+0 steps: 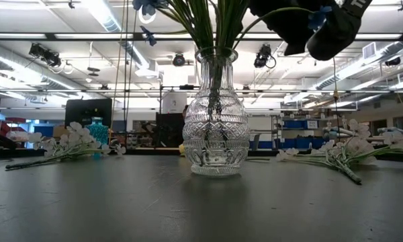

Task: Sort flowers into vase by color
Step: Put the red flower into the transparent vase

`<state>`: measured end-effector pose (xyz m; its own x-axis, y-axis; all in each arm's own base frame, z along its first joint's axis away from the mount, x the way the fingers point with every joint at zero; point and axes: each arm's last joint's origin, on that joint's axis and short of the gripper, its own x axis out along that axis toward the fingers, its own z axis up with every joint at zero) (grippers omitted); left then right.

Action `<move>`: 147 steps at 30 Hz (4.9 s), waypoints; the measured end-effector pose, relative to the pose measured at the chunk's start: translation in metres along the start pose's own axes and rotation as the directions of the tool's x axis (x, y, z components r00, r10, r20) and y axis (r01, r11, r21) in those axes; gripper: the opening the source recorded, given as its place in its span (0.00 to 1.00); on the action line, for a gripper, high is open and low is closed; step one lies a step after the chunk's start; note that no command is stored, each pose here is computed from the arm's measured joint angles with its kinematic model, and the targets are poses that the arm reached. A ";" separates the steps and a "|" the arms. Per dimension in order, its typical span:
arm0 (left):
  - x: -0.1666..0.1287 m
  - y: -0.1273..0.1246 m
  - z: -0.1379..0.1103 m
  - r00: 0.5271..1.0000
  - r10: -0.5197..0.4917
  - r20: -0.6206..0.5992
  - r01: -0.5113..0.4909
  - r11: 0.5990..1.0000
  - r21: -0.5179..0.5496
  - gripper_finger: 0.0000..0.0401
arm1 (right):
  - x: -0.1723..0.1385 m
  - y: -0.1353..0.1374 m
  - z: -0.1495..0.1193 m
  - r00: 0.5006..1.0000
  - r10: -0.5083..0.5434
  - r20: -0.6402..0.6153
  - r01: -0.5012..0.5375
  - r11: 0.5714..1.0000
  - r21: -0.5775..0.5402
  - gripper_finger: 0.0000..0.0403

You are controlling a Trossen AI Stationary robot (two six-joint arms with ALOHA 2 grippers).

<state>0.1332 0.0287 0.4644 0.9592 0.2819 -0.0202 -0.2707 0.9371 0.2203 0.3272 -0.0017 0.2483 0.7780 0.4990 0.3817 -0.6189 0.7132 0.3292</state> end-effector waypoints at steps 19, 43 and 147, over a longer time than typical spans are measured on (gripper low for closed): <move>0.000 0.000 0.000 1.000 0.000 0.000 0.000 1.000 0.000 0.54 | 0.003 -0.001 -0.015 0.992 -0.013 -0.126 0.010 1.000 -0.023 0.20; 0.000 0.000 0.000 1.000 0.000 0.000 0.000 1.000 0.000 0.54 | -0.009 0.004 0.015 0.976 0.160 -0.148 -0.160 0.987 0.010 0.55; 0.000 0.000 0.000 1.000 0.000 0.000 0.000 1.000 0.000 0.54 | -0.013 0.001 0.012 0.958 0.061 -0.280 -0.124 0.970 -0.211 0.05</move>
<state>0.1332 0.0287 0.4644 0.9593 0.2815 -0.0202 -0.2704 0.9372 0.2203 0.3150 -0.0139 0.2537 0.7378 0.6595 0.1442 -0.6734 0.7338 0.0896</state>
